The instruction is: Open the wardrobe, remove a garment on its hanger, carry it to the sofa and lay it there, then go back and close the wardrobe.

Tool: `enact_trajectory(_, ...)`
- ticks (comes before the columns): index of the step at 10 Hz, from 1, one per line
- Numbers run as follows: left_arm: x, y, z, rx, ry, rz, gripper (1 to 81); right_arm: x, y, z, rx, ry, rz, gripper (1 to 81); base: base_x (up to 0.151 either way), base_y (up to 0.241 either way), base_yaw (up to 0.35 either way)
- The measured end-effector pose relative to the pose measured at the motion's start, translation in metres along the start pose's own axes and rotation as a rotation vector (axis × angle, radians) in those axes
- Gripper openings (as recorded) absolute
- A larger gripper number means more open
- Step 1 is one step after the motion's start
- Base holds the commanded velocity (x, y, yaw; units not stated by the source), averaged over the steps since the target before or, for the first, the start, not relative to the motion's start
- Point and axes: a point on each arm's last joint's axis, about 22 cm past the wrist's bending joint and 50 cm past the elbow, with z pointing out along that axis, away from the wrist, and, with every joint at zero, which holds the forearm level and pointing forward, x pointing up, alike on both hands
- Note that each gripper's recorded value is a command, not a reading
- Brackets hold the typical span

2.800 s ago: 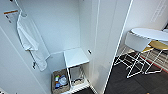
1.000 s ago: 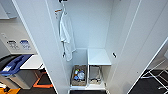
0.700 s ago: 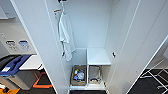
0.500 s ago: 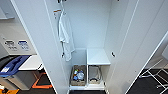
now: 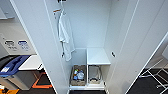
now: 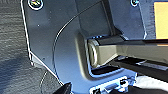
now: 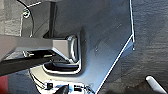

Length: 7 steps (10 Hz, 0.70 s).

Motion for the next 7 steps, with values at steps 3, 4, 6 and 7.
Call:
enact_trajectory(3,0.0,0.0,0.0,0.0,0.0,-0.008,81.1,-0.001,0.008,0.002,-0.033,-0.001,-0.004,81.1,0.0,0.0,0.0)
enact_trajectory(4,0.0,-0.001,0.0,0.001,0.0,-0.008,81.1,-0.001,0.013,0.002,-0.047,-0.002,-0.005,81.1,0.0,0.0,0.0)
enact_trajectory(6,0.001,-0.001,0.0,0.001,0.004,-0.009,81.1,0.002,0.008,0.004,-0.044,0.0,-0.005,81.1,0.069,0.0,0.0)
enact_trajectory(7,-0.007,0.0,0.0,0.0,-0.003,-0.011,81.1,-0.006,0.006,0.004,-0.042,-0.005,-0.003,81.1,0.087,0.0,0.0)
